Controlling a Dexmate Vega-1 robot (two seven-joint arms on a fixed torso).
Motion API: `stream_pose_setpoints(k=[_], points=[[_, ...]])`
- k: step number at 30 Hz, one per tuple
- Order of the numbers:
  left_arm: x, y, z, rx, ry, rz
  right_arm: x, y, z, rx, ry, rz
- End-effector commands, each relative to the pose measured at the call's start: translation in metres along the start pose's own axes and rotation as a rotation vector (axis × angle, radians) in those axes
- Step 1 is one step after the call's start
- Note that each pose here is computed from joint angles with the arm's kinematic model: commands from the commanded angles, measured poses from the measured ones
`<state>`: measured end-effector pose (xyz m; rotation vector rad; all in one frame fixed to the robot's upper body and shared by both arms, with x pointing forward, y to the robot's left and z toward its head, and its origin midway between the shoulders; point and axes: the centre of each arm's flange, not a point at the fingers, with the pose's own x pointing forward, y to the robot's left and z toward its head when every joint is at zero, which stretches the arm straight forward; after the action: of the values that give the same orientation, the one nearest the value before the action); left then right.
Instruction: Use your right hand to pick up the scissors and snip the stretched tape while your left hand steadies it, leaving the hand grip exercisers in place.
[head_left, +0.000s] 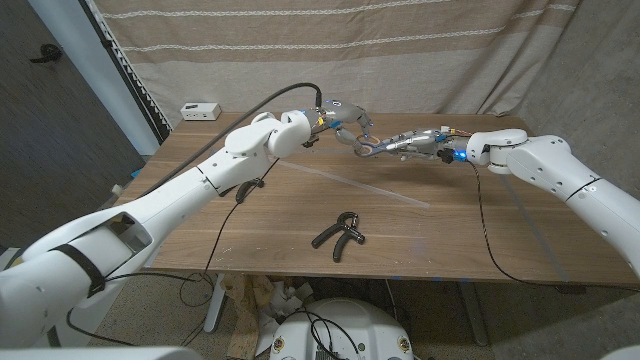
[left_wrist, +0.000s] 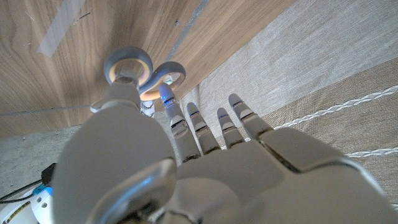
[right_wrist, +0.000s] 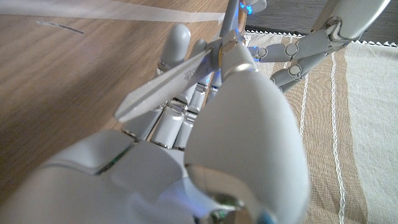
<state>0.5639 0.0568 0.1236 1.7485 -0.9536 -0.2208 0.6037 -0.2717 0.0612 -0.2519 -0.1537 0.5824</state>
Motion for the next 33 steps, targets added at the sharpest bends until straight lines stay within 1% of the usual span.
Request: stream_pose_setpoints(k=[1, 11, 19, 26, 33], points=[[0.0002, -0.0027, 0.0053, 0.004, -0.004, 0.015, -0.0032, 0.0027, 0.0004, -0.006, -0.006, 0.004], [0.0025, -0.0041, 0.0079, 0.013, -0.002, 0.006, -0.0037, 0.0062, 0.0018, -0.01, -0.006, 0.014], [0.0029, -0.0048, 0.0081, 0.018, 0.001, 0.001, -0.0026, 0.0086, 0.0067, -0.016, -0.008, 0.025], [0.0052, -0.0054, 0.0082, 0.05, 0.013, 0.005, 0.0007, 0.0084, 0.0093, -0.022, -0.012, 0.031], [0.0082, -0.0058, 0.0089, 0.059, 0.006, 0.005, 0.0026, 0.0063, 0.0096, -0.021, -0.011, 0.032]])
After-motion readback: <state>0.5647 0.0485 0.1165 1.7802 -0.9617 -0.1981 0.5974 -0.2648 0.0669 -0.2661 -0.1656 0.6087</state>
